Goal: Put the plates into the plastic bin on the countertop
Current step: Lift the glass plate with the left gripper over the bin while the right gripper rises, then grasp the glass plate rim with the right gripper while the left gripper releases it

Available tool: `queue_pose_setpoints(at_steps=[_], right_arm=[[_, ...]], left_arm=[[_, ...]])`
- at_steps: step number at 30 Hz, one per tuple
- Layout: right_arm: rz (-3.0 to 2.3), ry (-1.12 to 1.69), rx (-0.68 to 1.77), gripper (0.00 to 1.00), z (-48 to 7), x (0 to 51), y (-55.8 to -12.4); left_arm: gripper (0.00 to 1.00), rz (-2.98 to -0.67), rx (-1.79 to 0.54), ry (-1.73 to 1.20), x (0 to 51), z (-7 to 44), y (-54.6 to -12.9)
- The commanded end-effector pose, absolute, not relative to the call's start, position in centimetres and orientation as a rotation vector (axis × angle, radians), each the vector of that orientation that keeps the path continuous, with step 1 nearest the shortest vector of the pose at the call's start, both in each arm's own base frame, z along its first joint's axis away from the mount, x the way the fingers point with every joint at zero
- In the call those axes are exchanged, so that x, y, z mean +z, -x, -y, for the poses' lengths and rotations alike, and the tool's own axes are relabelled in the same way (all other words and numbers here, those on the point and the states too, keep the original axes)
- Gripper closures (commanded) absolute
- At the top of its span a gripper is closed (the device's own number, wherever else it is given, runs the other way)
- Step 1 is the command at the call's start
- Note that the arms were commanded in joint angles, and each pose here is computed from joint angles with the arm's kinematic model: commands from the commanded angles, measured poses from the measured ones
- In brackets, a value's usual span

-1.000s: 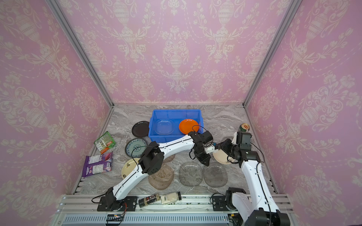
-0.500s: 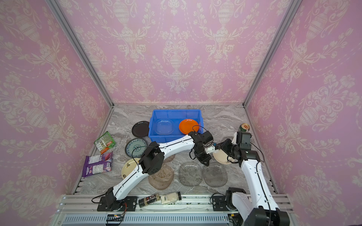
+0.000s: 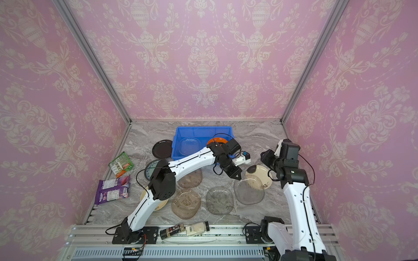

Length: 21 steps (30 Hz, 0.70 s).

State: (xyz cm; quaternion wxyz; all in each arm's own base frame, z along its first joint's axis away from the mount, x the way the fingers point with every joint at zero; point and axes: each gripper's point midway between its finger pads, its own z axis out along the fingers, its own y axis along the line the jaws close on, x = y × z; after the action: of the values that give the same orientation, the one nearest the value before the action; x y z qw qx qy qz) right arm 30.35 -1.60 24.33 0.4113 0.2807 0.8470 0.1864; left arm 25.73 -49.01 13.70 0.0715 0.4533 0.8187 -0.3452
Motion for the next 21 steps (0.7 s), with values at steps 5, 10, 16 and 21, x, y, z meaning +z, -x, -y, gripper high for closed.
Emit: queue_pose_setpoints(at_steps=[5, 10, 16, 21], right_arm=[[-1.955, -0.607, 0.463, 0.65, 2.1, 32.8, -31.8], [-1.942, -0.557, 0.655, 0.58, -0.5, 33.9, -32.9], [-2.06, -0.427, 0.736, 0.5, -5.9, 31.1, -34.0], [-2.136, -0.347, 0.811, 0.59, -10.1, 28.8, -36.0]], left_arm=[[1.0, -2.424, -1.003, -0.907, 20.0, 44.7, -33.4], [1.0, -2.445, -0.897, -0.512, 21.3, 37.9, -39.3], [1.0, -2.457, -0.852, -0.219, 20.8, 31.9, -43.4], [1.0, -2.446, -0.906, -0.152, 20.5, 30.3, -44.0]])
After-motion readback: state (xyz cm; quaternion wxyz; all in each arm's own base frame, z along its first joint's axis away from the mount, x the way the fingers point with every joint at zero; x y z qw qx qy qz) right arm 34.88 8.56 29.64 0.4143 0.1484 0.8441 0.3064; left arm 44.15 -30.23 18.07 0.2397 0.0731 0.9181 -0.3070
